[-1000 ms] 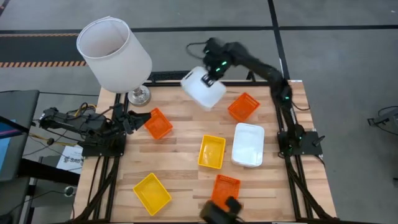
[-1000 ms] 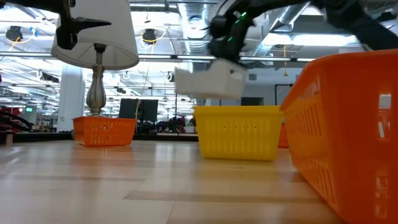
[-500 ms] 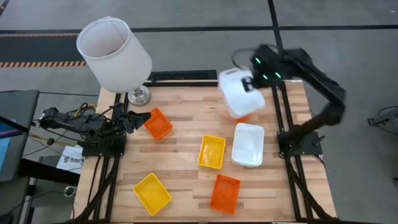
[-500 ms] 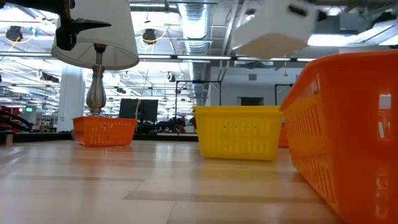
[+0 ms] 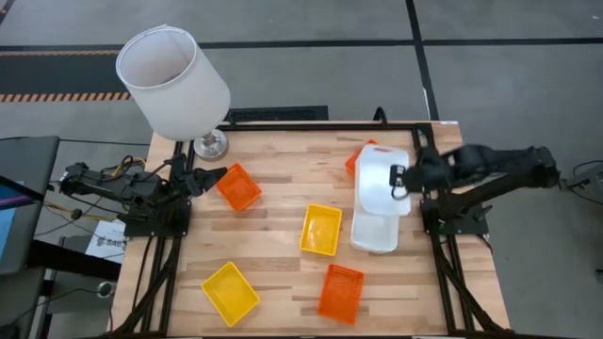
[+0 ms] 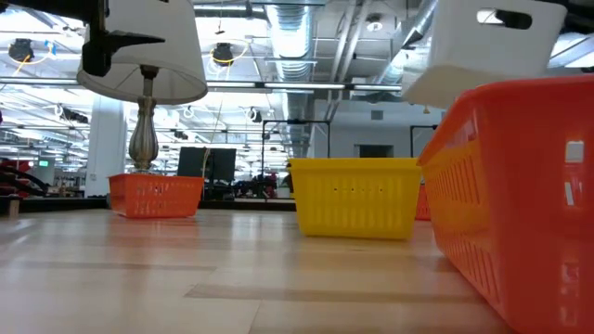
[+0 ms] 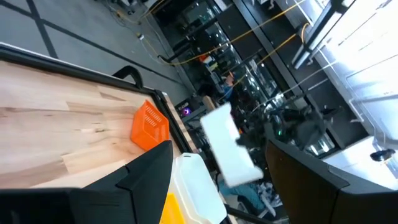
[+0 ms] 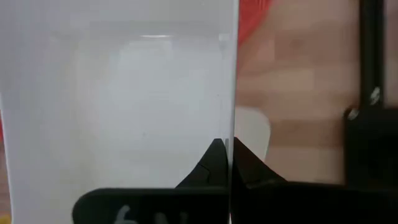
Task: Stack baskets by color
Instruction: Stack the top white bin on the bottom white bin
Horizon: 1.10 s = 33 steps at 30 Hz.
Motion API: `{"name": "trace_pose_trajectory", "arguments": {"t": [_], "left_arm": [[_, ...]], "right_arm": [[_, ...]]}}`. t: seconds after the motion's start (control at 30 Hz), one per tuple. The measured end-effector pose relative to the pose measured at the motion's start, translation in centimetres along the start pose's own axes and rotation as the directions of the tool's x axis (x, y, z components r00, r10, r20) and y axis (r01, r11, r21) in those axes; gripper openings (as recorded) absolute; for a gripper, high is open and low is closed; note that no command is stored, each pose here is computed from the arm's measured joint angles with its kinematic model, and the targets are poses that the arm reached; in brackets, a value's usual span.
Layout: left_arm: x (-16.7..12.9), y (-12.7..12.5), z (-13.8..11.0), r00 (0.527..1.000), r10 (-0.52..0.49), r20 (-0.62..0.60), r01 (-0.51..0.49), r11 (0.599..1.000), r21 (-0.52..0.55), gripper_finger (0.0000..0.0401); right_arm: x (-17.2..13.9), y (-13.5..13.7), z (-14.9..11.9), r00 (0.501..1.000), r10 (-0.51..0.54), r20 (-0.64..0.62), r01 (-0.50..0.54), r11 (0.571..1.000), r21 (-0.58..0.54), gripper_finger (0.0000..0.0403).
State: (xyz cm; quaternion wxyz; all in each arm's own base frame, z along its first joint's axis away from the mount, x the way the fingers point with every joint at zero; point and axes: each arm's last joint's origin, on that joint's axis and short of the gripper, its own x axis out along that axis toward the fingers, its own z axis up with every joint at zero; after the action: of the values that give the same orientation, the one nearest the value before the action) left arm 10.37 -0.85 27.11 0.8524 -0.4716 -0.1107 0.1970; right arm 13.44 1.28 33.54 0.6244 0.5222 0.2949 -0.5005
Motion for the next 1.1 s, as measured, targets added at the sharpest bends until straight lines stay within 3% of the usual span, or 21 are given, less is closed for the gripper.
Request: {"name": "trace_pose_trajectory", "arguments": {"t": [0.2, 0.43, 1.1], "left_arm": [[0.0, 0.0, 0.0, 1.000, 0.000, 0.001, 0.000, 1.000, -0.008, 0.0247], [0.0, 0.0, 0.0, 1.000, 0.001, 0.001, -0.001, 1.000, -0.008, 0.0247], [0.0, 0.0, 0.0, 1.000, 0.001, 0.000, -0.001, 1.000, -0.020, 0.0247]], "right_arm": [[0.9, -0.3, -3.8, 1.000, -0.024, 0.008, 0.023, 0.998, 0.061, 0.0000], [1.3, -0.4, -6.5, 0.996, -0.089, -0.023, 0.090, 0.995, 0.037, 0.0000], [2.5, 0.1, -7.6, 0.974, -0.225, -0.009, 0.225, 0.974, 0.003, 0.0000]]}}
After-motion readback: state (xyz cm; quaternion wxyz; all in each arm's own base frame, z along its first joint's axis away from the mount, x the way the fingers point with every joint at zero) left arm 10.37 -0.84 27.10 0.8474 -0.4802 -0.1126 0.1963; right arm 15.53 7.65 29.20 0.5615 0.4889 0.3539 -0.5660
